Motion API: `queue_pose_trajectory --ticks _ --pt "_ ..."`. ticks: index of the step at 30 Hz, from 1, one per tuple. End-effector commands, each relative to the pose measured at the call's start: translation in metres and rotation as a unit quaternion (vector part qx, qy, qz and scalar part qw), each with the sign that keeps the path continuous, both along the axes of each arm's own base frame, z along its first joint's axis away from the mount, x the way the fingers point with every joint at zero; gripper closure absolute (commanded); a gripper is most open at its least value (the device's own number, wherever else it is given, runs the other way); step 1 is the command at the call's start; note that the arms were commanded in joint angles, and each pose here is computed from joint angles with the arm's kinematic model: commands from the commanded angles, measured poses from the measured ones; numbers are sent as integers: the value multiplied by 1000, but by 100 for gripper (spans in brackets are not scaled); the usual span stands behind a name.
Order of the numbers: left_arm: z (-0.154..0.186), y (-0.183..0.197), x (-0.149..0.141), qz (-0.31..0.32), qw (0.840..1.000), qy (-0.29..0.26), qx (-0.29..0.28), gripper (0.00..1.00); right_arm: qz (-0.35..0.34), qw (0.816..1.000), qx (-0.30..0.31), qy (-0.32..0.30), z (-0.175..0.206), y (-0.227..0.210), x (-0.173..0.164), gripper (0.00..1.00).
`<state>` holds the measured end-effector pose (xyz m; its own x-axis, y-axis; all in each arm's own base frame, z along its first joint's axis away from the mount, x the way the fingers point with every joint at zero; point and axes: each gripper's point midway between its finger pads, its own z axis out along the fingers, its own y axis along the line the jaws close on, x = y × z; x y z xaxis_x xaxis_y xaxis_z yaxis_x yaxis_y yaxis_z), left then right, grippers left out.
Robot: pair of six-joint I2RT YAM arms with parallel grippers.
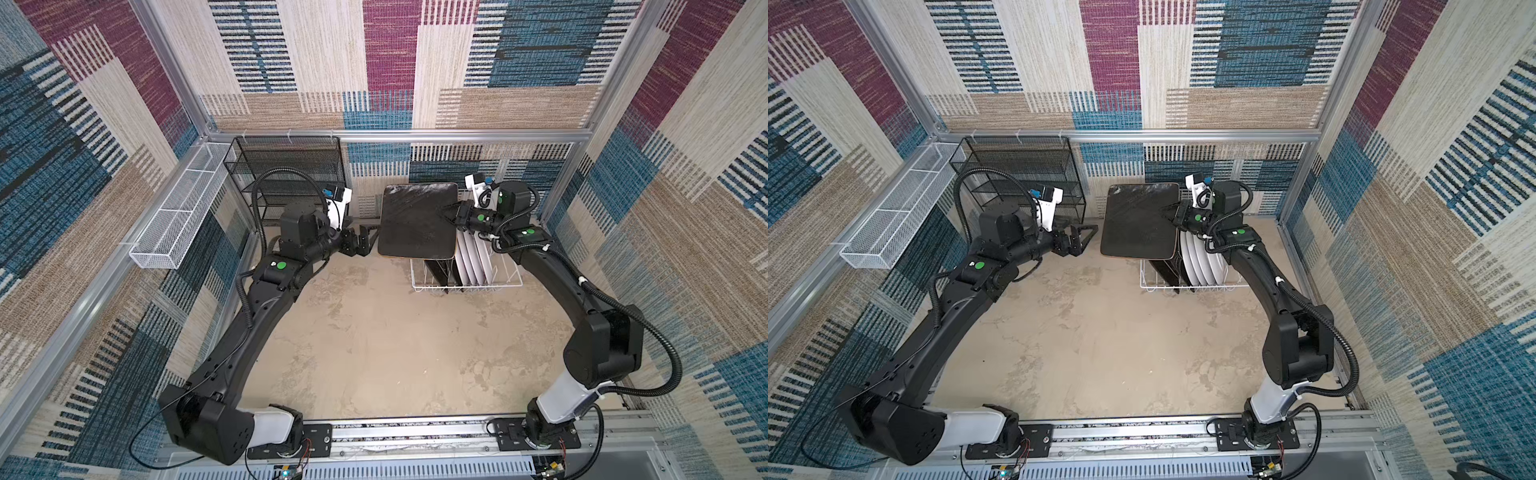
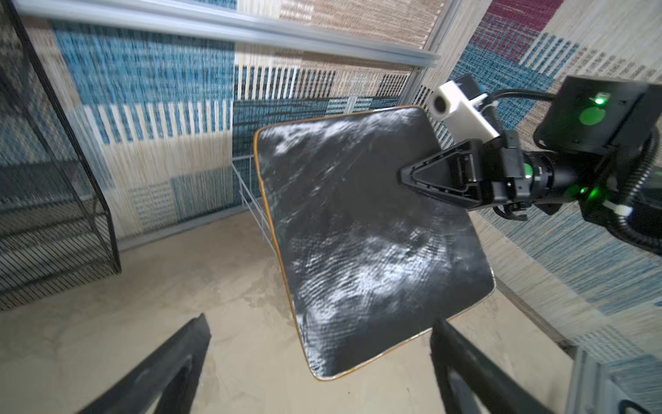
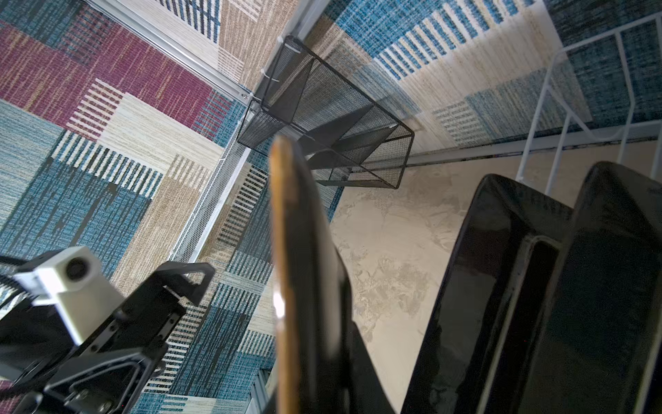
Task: Unload the plates from the dish rack
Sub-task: Pick up a plate from the dish rack.
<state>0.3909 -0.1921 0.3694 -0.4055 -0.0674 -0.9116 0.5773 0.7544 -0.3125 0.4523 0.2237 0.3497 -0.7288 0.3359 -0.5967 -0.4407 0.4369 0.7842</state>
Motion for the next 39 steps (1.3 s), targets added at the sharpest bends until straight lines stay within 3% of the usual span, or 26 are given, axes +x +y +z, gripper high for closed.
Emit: queue_pose_trajectory --ticks 1,7,12,20,27,39 --pt "-5 -11 -3 -51 993 69 -84 2 34 996 25 -79 36 7 -8 100" --pt "-30 -12 21 -56 983 135 -115 4 45 995 29 -80 33 9 -10 100" --pt "-35 -31 27 -117 966 168 -158 10 62 995 41 -74 31 13 -10 100" --pt "-36 -47 35 -169 946 185 -205 20 77 993 48 -71 24 16 -12 100" --pt "-42 -53 38 -190 934 205 -222 39 91 993 51 -64 19 19 -11 100" --pt "-43 -61 32 -232 914 224 -247 53 106 991 53 -55 12 23 -11 100"
